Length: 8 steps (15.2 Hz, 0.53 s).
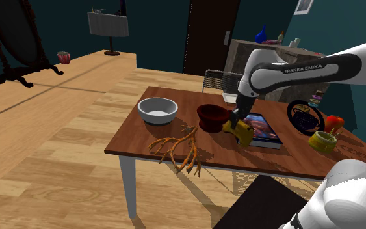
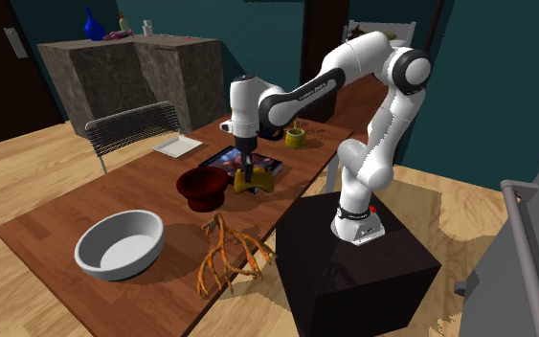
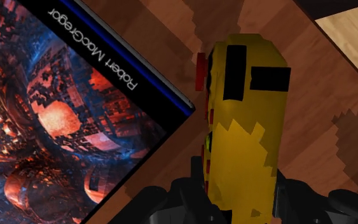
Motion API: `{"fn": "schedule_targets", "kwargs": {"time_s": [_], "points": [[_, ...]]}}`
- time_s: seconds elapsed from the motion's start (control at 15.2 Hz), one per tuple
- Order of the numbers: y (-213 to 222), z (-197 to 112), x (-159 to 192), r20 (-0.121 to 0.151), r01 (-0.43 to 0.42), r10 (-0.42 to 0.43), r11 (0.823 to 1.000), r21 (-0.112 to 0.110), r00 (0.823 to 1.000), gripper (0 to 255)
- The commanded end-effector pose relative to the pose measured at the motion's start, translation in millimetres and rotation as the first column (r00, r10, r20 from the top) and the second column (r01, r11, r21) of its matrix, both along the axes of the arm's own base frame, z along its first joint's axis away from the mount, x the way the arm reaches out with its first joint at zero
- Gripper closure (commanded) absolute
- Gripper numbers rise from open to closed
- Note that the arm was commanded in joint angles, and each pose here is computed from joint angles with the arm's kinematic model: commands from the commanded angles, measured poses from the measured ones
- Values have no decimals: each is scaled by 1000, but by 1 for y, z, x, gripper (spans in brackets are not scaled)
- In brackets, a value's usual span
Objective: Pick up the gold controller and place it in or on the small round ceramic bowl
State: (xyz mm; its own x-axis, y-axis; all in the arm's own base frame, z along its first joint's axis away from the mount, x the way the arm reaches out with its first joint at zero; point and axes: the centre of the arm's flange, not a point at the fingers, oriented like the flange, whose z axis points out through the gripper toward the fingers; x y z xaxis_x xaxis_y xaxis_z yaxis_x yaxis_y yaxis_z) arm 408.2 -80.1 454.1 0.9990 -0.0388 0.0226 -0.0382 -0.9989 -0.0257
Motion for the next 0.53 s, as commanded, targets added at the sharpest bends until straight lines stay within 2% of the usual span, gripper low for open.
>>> {"fn": "schedule_targets", "kwargs": {"time_s": [0.0, 0.46], "points": [[0, 11, -1, 0, 0, 0, 1000, 0, 1000, 255], [0, 48, -1, 0, 0, 0, 1000, 0, 1000, 255]]}}
